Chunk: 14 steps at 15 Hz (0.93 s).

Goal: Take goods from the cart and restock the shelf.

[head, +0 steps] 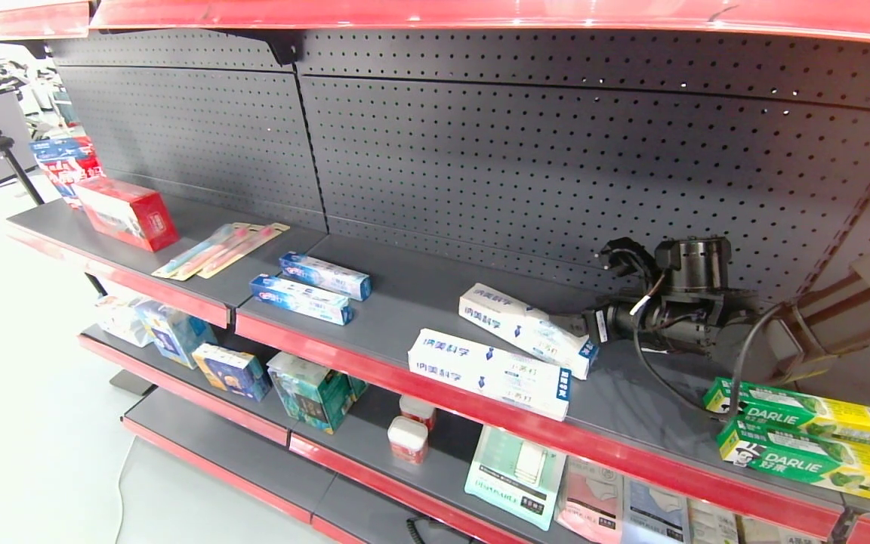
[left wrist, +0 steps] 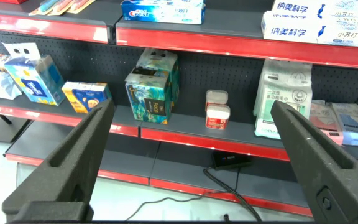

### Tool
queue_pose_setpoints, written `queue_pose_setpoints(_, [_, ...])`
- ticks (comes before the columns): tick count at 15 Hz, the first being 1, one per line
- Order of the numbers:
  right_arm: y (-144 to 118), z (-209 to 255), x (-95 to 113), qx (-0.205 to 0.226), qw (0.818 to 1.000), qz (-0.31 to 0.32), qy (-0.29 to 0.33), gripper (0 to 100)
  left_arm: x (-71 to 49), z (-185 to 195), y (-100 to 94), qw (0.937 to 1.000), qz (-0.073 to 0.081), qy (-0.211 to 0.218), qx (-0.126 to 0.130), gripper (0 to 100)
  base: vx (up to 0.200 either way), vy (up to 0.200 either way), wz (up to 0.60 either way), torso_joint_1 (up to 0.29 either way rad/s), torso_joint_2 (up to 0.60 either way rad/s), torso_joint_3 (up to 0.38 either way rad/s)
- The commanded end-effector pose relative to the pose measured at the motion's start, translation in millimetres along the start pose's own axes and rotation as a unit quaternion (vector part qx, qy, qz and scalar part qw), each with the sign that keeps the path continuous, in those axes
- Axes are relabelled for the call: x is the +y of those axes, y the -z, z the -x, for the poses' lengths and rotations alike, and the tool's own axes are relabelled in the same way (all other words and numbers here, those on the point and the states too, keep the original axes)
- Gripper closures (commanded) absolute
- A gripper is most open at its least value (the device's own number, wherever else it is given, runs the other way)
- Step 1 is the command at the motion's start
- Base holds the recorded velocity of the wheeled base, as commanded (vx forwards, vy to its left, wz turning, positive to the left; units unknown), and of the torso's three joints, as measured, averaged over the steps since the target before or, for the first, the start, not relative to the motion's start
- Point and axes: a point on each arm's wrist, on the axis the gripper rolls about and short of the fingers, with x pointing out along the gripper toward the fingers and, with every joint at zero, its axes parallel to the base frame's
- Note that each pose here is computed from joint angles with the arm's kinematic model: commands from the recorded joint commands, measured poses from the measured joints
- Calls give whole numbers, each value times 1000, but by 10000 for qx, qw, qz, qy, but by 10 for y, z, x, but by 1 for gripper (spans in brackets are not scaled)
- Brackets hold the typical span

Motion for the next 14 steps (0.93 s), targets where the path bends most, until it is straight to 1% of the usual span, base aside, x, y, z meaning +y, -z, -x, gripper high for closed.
queue_pose_setpoints(1, [3, -6, 4, 4, 10000, 7, -9, 0, 0, -1, -2, 10000, -1, -3, 0, 0, 0, 0, 0, 0, 0, 0])
queue_pose_setpoints(7, [58, -32, 19, 93, 10000, -3, -36, 0, 0, -1, 0, 10000, -2, -3, 8, 0, 0, 0, 0, 0, 0, 0])
queue_pose_setpoints(9, [82, -70, 21, 29, 10000, 13, -10, 0, 0, -1, 0, 10000, -2, -3, 8, 0, 0, 0, 0, 0, 0, 0])
queue_pose_setpoints(14, [94, -90, 44, 45, 10000, 24, 78, 0, 0, -1, 0, 10000, -2, -3, 8, 0, 0, 0, 0, 0, 0, 0])
